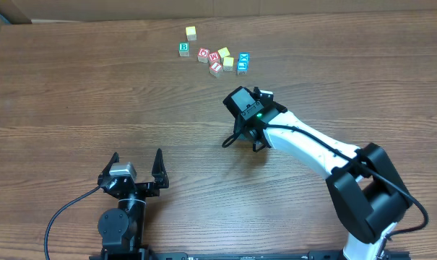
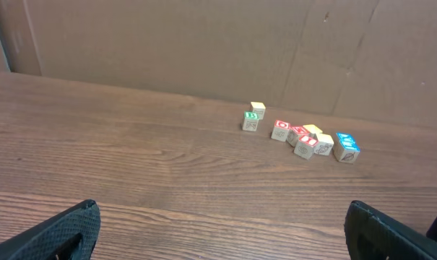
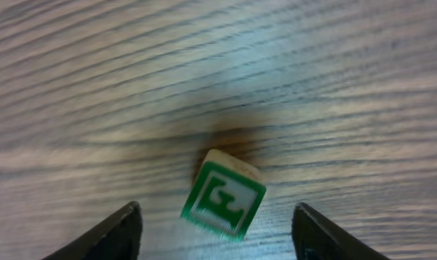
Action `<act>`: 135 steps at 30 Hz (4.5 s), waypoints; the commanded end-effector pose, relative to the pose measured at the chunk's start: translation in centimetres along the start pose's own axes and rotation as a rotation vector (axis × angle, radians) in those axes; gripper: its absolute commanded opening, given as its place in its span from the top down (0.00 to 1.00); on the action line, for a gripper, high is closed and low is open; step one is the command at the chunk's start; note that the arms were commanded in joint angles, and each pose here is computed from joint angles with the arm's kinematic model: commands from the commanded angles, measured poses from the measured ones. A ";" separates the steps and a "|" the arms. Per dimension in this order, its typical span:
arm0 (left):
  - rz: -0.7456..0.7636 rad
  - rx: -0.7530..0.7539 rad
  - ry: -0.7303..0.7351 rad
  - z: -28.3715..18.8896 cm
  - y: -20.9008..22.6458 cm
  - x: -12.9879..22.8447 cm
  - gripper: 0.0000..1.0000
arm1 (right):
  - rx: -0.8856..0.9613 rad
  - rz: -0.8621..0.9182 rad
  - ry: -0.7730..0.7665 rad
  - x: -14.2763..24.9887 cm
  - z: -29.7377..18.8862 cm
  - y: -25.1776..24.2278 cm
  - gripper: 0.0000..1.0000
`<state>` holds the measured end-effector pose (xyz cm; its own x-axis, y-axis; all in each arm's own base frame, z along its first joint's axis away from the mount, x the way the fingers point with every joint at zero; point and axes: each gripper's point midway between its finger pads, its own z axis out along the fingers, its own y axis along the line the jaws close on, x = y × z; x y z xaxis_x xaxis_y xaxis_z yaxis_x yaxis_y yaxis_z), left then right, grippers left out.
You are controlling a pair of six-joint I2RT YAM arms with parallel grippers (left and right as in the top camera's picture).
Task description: Flip 4 blocks
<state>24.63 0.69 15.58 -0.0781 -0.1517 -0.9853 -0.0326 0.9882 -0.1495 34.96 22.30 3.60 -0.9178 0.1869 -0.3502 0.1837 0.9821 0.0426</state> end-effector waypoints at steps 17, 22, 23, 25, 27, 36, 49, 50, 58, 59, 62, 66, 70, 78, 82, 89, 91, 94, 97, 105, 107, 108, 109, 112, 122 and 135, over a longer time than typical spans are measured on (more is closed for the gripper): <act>0.022 -0.001 -0.004 0.0 0.0 0.0 0.00 | 0.013 0.100 0.018 0.5 1.7 -0.1 0.59; 0.022 -0.001 -0.004 0.0 0.0 0.0 0.00 | -0.018 0.007 0.047 0.9 1.3 0.4 0.60; 0.022 -0.001 -0.004 0.0 0.0 0.0 0.00 | -0.023 -0.003 0.047 0.9 1.2 0.4 0.60; 0.022 -0.001 -0.004 0.0 0.0 0.0 0.00 | -0.032 0.000 0.039 0.7 0.8 0.6 0.64; 0.022 -0.001 -0.004 0.0 0.0 0.0 0.00 | -0.039 0.001 0.032 0.5 0.6 0.7 0.65; 0.022 -0.001 -0.004 0.0 0.0 0.0 0.00 | -0.036 0.000 0.040 0.7 0.5 0.6 0.70; 0.022 -0.001 -0.004 0.0 0.0 0.0 0.00 | -0.068 -0.059 0.120 2.1 0.1 0.9 0.71; 0.022 -0.001 -0.004 0.0 0.0 0.0 0.00 | -0.062 -0.060 0.125 2.2 0.0 0.8 0.71; 0.022 -0.001 -0.004 0.0 0.0 0.0 0.00 | -0.110 -0.118 0.198 3.4 -0.6 1.5 0.71; 0.022 -0.001 -0.004 0.0 0.0 0.0 0.00 | -0.109 -0.120 0.198 3.4 -0.6 1.4 0.71; 0.022 -0.001 -0.004 0.0 0.0 0.0 0.00 | -0.112 -0.133 0.197 3.4 -0.6 1.4 0.71; 0.022 -0.001 -0.004 0.0 0.0 0.0 0.00 | -0.113 -0.140 0.197 3.4 -0.6 1.5 0.71; 0.022 -0.001 -0.004 0.0 0.0 0.0 0.00 | -0.113 -0.140 0.196 3.4 -0.6 1.5 0.65; 0.022 -0.001 -0.004 0.0 0.0 0.0 0.00 | -0.134 -0.207 0.172 2.6 -0.9 1.8 0.32; 0.022 -0.001 -0.004 0.0 0.0 0.0 0.00 | -0.169 -0.224 0.112 -1.7 -3.4 2.5 0.23; 0.022 -0.001 -0.004 0.0 0.0 0.0 0.00 | -0.275 -0.076 -0.127 -13.7 -9.7 2.3 0.11; 0.022 -0.001 -0.004 0.0 0.0 0.0 0.00 | -0.305 -0.052 -0.199 -16.1 -10.0 2.3 0.11; 0.022 -0.001 -0.004 0.0 0.0 0.0 0.00 | -0.328 -0.036 -0.269 -18.6 -9.1 2.3 0.09; 0.022 -0.001 -0.004 0.0 0.0 0.0 0.00 | -0.337 -0.028 -0.297 -19.7 -7.2 2.9 0.09; 0.022 -0.001 -0.004 0.0 0.0 0.0 0.00 | -0.288 -0.022 -0.297 -20.0 0.2 3.7 0.10; 0.022 -0.001 -0.004 0.0 0.0 0.0 0.00 | -0.284 -0.023 -0.289 -19.8 2.0 3.9 0.13; 0.022 -0.001 -0.004 0.0 0.0 0.0 0.00 | -0.281 -0.023 -0.285 -19.6 2.8 4.0 0.14; 0.022 -0.001 -0.004 0.0 0.0 0.0 0.00 | -0.277 -0.024 -0.278 -19.4 3.7 4.0 0.17; 0.022 -0.001 -0.004 0.0 0.0 0.0 0.00 | -0.273 -0.026 -0.271 -19.0 5.8 4.2 0.21; 0.022 -0.001 -0.004 0.0 0.0 0.0 0.00 | -0.263 -0.102 -0.269 -18.0 9.2 4.8 0.27; 0.022 -0.001 -0.004 0.0 0.0 0.0 0.00 | -0.268 -0.121 -0.286 -18.3 9.3 5.1 0.50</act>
<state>24.63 0.69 15.58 -0.0781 -0.1517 -0.9853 -0.0326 0.9882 -0.1495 55.95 23.51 1.75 -0.7845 0.1053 -0.6112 -0.0470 0.9726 0.2279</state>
